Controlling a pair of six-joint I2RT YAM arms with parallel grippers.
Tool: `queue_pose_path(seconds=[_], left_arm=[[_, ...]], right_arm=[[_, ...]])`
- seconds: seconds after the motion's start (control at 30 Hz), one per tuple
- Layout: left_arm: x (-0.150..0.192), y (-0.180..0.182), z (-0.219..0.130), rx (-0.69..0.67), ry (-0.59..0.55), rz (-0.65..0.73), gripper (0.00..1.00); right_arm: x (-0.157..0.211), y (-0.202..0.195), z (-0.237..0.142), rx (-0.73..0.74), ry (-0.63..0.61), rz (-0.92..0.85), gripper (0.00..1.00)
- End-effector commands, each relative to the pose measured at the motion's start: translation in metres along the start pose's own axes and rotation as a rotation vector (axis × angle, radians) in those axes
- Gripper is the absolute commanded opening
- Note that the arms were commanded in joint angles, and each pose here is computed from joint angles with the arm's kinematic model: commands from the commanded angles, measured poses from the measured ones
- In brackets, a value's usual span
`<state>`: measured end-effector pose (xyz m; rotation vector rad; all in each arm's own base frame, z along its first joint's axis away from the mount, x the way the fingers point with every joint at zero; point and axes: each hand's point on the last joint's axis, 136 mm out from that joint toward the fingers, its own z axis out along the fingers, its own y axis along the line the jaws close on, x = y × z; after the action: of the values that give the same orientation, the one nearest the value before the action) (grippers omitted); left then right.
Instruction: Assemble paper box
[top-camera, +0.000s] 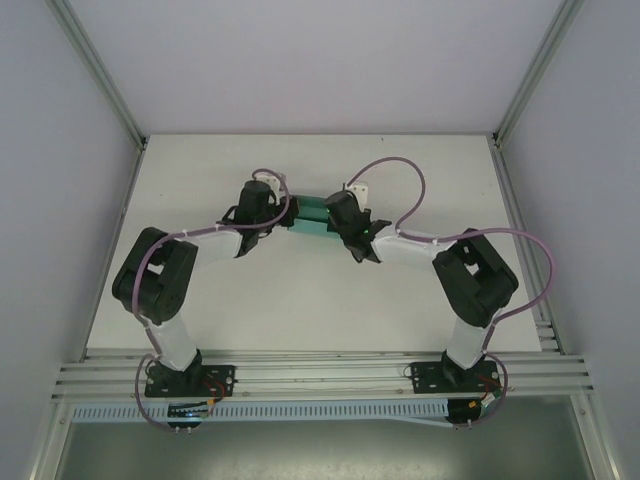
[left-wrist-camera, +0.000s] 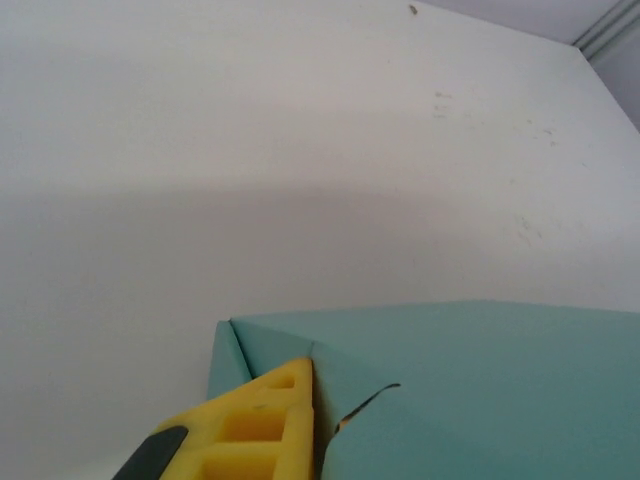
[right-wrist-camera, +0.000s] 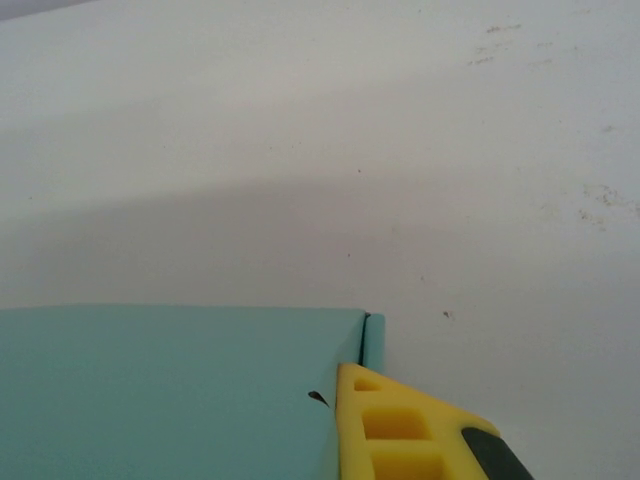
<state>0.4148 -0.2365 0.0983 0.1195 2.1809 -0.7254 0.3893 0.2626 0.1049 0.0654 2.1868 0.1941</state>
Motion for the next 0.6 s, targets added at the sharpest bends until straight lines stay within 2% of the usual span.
queue_pose_path(seconds=[0.0, 0.07, 0.17, 0.33, 0.37, 0.4, 0.57], left_arm=[[0.064, 0.002, -0.011, 0.014, 0.197, -0.048, 0.19], [0.073, 0.002, -0.014, 0.017, 0.233, -0.047, 0.29], [0.064, -0.006, -0.03, 0.032, 0.215, -0.048, 0.49], [0.05, -0.008, -0.056, -0.025, 0.199, -0.062, 0.74], [0.048, -0.006, -0.062, -0.048, 0.2, -0.063, 0.82], [0.048, -0.002, -0.069, -0.085, 0.203, -0.07, 0.97], [0.039, 0.017, -0.102, -0.267, 0.215, -0.118, 0.99]], right_arm=[[0.026, 0.004, -0.007, -0.018, 0.025, -0.079, 0.0], [0.031, 0.001, -0.007, -0.017, 0.015, -0.097, 0.0], [0.032, -0.004, -0.01, -0.008, -0.01, -0.119, 0.0], [0.03, -0.012, -0.016, 0.002, -0.059, -0.174, 0.0], [0.03, -0.012, -0.017, -0.001, -0.064, -0.185, 0.0], [0.032, -0.011, -0.017, -0.009, -0.063, -0.2, 0.0], [0.044, -0.009, -0.016, -0.036, -0.079, -0.261, 0.0]])
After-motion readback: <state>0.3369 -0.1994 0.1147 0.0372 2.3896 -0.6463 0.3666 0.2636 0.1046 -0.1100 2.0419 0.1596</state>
